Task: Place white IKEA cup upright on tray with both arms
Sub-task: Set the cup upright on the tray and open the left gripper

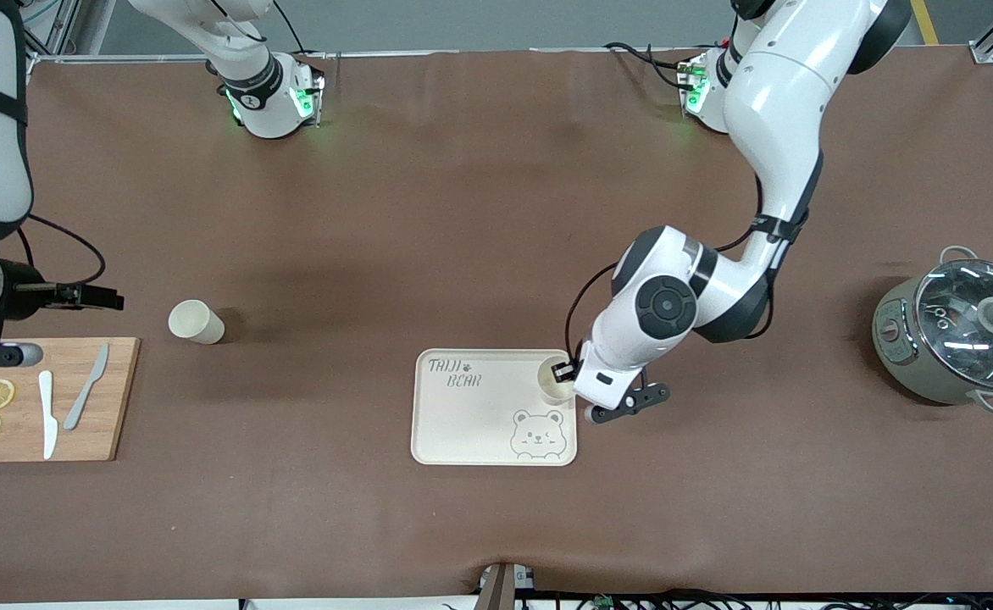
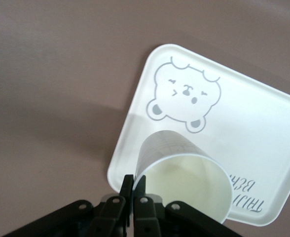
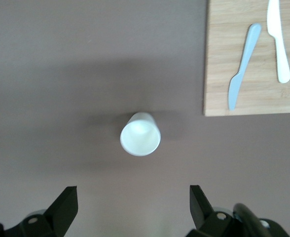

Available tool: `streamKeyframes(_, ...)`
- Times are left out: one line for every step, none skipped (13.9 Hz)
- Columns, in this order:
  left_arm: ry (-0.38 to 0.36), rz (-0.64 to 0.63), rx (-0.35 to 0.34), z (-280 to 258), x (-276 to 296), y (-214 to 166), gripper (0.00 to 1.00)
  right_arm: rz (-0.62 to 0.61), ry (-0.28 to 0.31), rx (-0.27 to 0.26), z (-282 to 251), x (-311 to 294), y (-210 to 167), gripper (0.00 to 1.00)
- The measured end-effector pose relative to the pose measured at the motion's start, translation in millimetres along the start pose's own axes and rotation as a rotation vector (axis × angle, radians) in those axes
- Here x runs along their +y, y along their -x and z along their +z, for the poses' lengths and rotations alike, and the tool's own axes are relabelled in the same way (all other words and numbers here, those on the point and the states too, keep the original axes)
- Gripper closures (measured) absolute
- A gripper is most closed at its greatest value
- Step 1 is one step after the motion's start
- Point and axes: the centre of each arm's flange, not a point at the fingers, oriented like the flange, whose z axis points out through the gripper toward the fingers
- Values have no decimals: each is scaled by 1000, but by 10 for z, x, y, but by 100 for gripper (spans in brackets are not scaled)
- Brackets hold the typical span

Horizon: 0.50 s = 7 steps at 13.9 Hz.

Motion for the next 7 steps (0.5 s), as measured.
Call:
streamKeyframes(7,0,7,90,26,16,96,16,-6,-7,85,103,-33,0)
streamKeyframes(10,0,12,166,31,15,96,33,-19,-20,202,198,-52,0)
streamKeyframes(8,-1,14,235,24,9,96,48,-33,-33,341,282,-61,0)
streamKeyframes(5,-2,16,300,12,-1,96,59,-44,-63,518,333,-50,0)
streamKeyframes(4,-2,17,357,8,1,96,66,-53,-93,693,342,-32,0)
streamKeyframes(1,-1,16,403,6,7,96,73,-57,-113,852,330,-21,0)
streamKeyframes(-2,0,14,438,4,15,96,75,-58,-125,977,318,-20,0)
